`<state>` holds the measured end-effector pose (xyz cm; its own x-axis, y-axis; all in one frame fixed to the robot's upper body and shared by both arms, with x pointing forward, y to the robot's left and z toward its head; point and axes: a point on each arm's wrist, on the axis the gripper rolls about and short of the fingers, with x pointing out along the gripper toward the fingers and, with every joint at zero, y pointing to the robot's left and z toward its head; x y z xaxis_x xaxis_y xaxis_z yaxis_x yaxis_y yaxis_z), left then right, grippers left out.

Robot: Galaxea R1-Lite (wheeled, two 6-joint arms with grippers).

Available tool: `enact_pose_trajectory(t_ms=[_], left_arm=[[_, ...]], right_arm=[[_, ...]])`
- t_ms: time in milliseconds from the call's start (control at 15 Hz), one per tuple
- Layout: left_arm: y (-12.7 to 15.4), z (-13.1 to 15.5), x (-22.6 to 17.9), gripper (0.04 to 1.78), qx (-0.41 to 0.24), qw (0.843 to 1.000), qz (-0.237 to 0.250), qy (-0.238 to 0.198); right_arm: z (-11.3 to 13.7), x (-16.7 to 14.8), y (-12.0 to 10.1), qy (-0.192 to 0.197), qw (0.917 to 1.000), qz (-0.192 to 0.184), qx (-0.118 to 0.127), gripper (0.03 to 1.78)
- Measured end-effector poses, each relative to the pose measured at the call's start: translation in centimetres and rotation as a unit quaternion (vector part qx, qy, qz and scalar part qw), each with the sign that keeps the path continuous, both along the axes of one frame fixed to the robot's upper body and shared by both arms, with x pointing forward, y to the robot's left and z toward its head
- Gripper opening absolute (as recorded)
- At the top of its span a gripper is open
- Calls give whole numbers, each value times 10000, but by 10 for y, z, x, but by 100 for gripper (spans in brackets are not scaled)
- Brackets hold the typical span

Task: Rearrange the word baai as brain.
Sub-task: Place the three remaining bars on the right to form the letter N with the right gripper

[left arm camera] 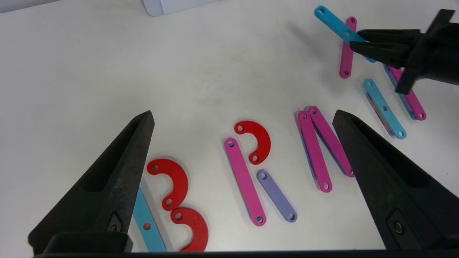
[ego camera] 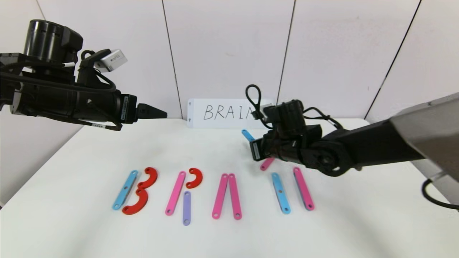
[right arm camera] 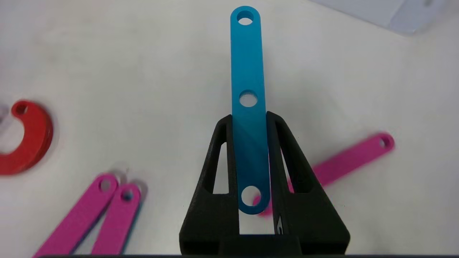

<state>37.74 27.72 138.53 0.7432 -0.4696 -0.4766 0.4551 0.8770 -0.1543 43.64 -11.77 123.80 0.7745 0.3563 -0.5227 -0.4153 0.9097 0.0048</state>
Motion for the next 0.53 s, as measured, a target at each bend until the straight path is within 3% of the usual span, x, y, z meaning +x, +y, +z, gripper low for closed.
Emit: enact_pose_trajectory(t_ms=[267,533], left_arm=[[0,-1,0,174,4,10000,-6,16],[0,-2,0,174,10,10000,-7,36]], right_arm=[[12,-46,-60,256,9996,97,52,28],[8,-72,-106,269,9995,22,149,28]])
